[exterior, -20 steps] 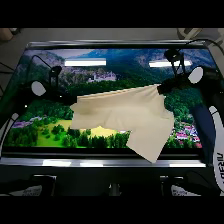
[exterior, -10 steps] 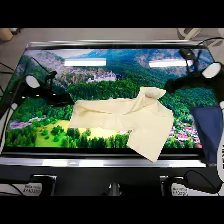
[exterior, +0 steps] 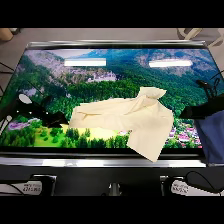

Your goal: Fold the shirts.

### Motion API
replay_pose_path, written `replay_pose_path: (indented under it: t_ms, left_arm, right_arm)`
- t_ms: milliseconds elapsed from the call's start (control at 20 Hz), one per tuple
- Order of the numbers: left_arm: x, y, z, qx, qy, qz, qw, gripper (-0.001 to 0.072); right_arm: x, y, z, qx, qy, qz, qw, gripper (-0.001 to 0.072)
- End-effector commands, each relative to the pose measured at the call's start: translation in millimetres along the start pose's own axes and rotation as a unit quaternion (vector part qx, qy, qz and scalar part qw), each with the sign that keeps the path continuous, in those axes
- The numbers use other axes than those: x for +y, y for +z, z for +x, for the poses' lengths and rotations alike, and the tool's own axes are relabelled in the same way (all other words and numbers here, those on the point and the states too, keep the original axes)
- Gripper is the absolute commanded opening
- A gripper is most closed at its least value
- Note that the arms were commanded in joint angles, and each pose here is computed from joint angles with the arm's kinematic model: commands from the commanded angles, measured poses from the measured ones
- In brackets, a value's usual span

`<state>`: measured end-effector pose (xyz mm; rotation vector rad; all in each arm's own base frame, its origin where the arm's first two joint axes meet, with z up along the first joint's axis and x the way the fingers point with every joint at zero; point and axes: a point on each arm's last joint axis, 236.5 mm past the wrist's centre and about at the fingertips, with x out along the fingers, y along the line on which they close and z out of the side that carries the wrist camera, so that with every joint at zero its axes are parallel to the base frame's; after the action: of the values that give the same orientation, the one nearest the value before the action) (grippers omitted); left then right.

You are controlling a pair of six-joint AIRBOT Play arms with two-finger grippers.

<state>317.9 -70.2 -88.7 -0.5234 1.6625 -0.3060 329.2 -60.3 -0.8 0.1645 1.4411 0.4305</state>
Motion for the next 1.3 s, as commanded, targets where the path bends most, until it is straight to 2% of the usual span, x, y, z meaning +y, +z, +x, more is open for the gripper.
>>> replay_pose_path:
  t_ms: [0,250,350,400,450,500,750,900,1050,1100,1150,1200,1250]
  left_arm:
    - [-9.9,7.4,17.4,-0.028,-0.022,-0.002,0.999,0.0518]
    - [-24.7,21.1,28.6,-0.058,-0.007,0.019,0.998,0.0445]
    - [-28.5,21.4,31.0,-0.059,-0.005,0.020,0.998,0.0280]
    - [-28.5,21.1,31.0,-0.059,-0.006,0.020,0.998,0.0102]
    - [-28.5,21.1,30.8,-0.059,-0.006,0.021,0.998,0.0029]
    - [-28.5,20.3,30.9,-0.057,-0.006,0.020,0.998,0.0029]
    - [-33.8,15.0,24.9,-0.054,-0.009,0.027,0.998,0.0028]
    - [-40.9,13.9,21.8,-0.059,-0.010,0.037,0.998,0.0029]
    - [-46.5,11.2,24.4,-0.055,-0.009,0.047,0.997,0.0028]
    - [-48.4,10.1,25.6,-0.053,-0.008,0.050,0.997,0.0028]
    - [-51.3,8.9,26.4,-0.052,-0.008,0.054,0.997,0.0028]
    - [-55.7,8.5,23.6,-0.053,-0.009,0.061,0.997,0.0028]
    - [-62.6,12.1,14.7,-0.067,-0.010,0.076,0.995,0.0027]
  right_arm:
    - [7.5,-25.3,14.2,0.036,0.032,0.008,0.999,0.0487]
    - [7.6,-41.8,35.2,0.054,0.042,0.024,0.997,0.0499]
    - [5.7,-48.2,49.2,0.055,0.042,0.032,0.997,0.0559]
    - [6.0,-50.4,56.6,0.052,0.045,0.032,0.997,0.0569]
    - [6.9,-55.5,65.8,0.054,0.049,0.038,0.997,0.0583]
    - [8.1,-59.1,73.8,0.053,0.053,0.045,0.996,0.0610]
    - [10.2,-49.1,101.5,0.000,0.063,0.079,0.995,0.0593]
    - [2.9,-41.7,108.6,-0.025,0.050,0.092,0.994,0.0533]
    - [-5.8,-34.8,115.0,-0.044,0.038,0.128,0.990,0.0354]
    - [-7.2,-33.1,116.8,-0.047,0.039,0.137,0.989,0.0265]
    - [-7.8,-31.4,117.4,-0.050,0.039,0.141,0.988,0.0068]
    - [-6.6,-27.9,115.2,-0.057,0.041,0.142,0.987,0.0023]
    - [-3.7,-22.0,105.1,-0.062,0.043,0.123,0.990,0.0022]
